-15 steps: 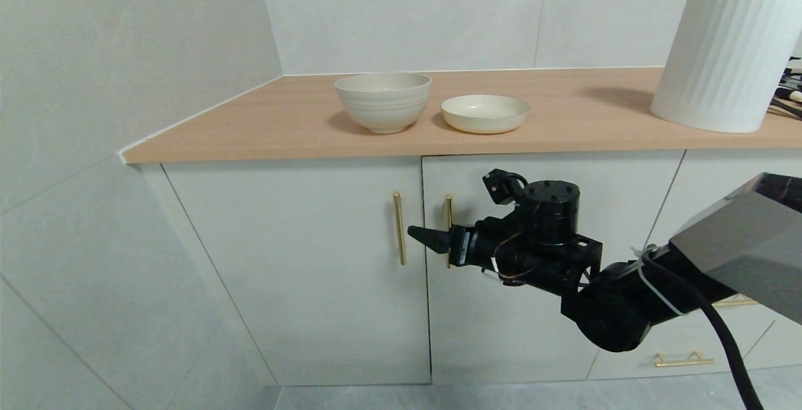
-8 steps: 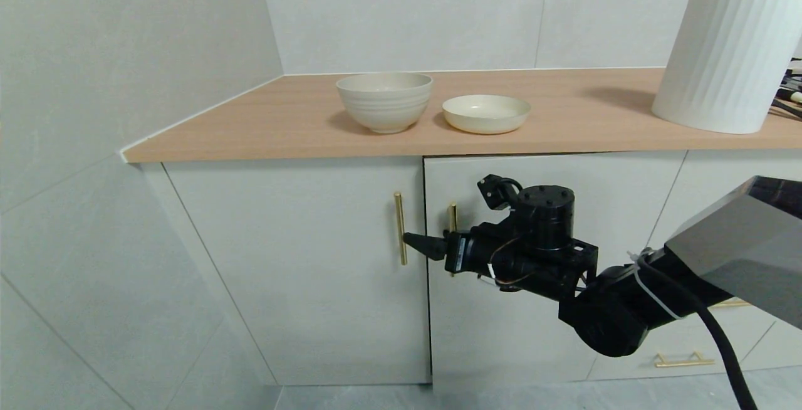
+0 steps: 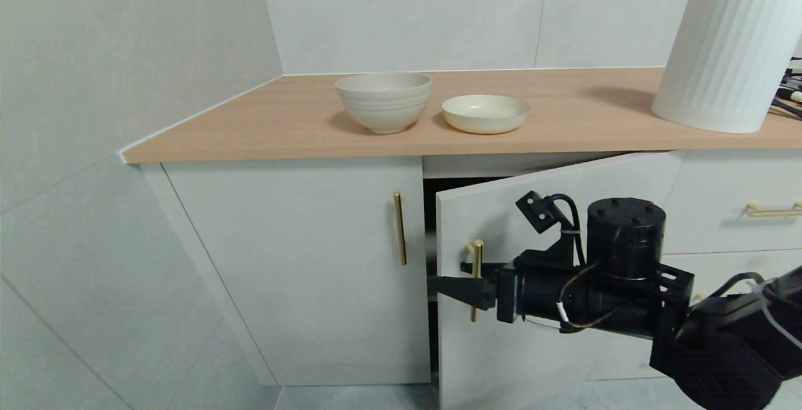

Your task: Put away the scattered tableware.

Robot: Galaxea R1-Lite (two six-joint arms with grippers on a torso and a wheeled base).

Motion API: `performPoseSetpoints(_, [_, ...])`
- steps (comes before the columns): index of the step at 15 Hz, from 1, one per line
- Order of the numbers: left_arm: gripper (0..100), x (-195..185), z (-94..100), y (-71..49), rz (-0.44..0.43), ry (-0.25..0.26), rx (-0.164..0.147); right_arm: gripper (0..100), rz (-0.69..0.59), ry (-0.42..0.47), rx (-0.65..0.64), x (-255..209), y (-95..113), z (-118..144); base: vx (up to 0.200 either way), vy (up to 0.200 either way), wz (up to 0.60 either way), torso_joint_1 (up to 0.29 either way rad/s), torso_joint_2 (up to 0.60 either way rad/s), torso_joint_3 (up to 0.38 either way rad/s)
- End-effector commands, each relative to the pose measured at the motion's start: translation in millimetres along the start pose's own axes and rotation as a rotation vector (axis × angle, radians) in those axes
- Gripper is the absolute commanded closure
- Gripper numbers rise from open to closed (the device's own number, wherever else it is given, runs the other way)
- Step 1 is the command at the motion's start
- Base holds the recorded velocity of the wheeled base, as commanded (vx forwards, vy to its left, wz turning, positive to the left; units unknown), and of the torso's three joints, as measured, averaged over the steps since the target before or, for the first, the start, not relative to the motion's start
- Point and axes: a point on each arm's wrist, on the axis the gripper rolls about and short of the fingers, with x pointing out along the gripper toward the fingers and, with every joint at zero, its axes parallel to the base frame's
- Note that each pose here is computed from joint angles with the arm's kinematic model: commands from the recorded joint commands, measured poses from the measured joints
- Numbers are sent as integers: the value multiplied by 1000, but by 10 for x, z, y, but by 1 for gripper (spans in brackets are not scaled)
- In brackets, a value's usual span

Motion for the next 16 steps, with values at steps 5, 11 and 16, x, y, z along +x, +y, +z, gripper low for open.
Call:
performPoseSetpoints(5, [0, 0, 0, 0, 1, 0, 0, 0, 72, 33, -4, -411, 265, -95, 0, 0, 0, 0, 0, 0])
performPoseSetpoints(11, [0, 0, 0, 0, 1, 0, 5, 0, 126, 42, -13, -553, 350, -95, 0, 0, 0, 0, 0, 0])
performPoseSetpoints(16, [0, -83, 277, -10, -69, -70, 16, 0, 125, 49, -11, -556, 344, -113, 0, 0, 0, 0, 0, 0])
